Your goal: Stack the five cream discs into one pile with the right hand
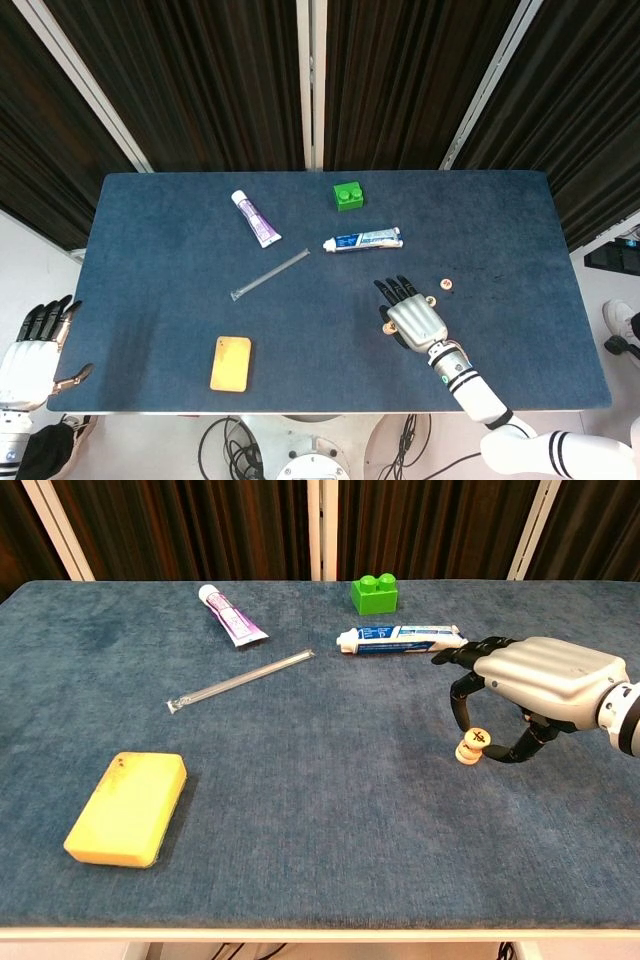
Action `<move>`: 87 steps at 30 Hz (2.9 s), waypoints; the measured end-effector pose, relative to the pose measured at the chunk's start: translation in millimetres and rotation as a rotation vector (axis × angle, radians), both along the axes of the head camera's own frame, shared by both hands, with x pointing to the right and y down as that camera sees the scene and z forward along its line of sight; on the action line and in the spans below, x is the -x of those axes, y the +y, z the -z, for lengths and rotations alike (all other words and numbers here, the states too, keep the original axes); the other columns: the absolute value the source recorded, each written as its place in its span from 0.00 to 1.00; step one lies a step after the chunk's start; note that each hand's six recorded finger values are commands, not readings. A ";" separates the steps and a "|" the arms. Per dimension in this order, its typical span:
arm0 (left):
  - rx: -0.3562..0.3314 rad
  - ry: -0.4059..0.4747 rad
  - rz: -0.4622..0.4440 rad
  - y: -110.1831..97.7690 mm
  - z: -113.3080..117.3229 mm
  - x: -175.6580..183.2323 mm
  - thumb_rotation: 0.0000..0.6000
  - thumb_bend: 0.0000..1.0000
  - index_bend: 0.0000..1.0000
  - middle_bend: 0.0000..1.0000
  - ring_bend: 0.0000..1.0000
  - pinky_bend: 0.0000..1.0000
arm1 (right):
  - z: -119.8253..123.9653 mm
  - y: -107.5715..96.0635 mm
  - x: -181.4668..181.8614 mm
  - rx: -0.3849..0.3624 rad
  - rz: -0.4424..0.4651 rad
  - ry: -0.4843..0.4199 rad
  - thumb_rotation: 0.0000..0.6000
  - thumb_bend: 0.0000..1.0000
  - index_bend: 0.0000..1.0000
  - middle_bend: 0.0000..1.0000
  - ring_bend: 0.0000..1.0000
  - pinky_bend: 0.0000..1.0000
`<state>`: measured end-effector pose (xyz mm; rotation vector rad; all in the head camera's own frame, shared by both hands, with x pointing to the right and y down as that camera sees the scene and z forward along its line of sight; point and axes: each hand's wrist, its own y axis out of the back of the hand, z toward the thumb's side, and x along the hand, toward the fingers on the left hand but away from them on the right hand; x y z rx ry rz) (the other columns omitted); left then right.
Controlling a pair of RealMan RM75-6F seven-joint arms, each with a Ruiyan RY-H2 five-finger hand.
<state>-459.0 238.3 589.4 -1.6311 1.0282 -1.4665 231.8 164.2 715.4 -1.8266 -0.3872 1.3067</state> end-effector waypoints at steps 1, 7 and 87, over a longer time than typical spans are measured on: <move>0.001 0.000 0.000 0.1 -0.2 0.1 1.00 0.19 0.00 0.00 0.00 0.00 | -0.5 0.2 0.1 0.000 -0.001 0.002 1.00 0.27 0.55 0.04 0.00 0.00; 0.007 -0.002 0.004 1.3 -1.0 1.3 1.00 0.19 0.00 0.00 0.00 0.00 | -2.2 1.1 1.0 0.001 -0.008 0.006 1.00 0.27 0.56 0.04 0.00 0.00; 0.031 -0.017 -0.005 -1.6 -5.2 -3.0 1.00 0.19 0.00 0.00 0.00 0.00 | -40.1 -30.7 -82.8 -0.004 -0.249 0.148 1.00 0.29 0.43 0.03 0.00 0.00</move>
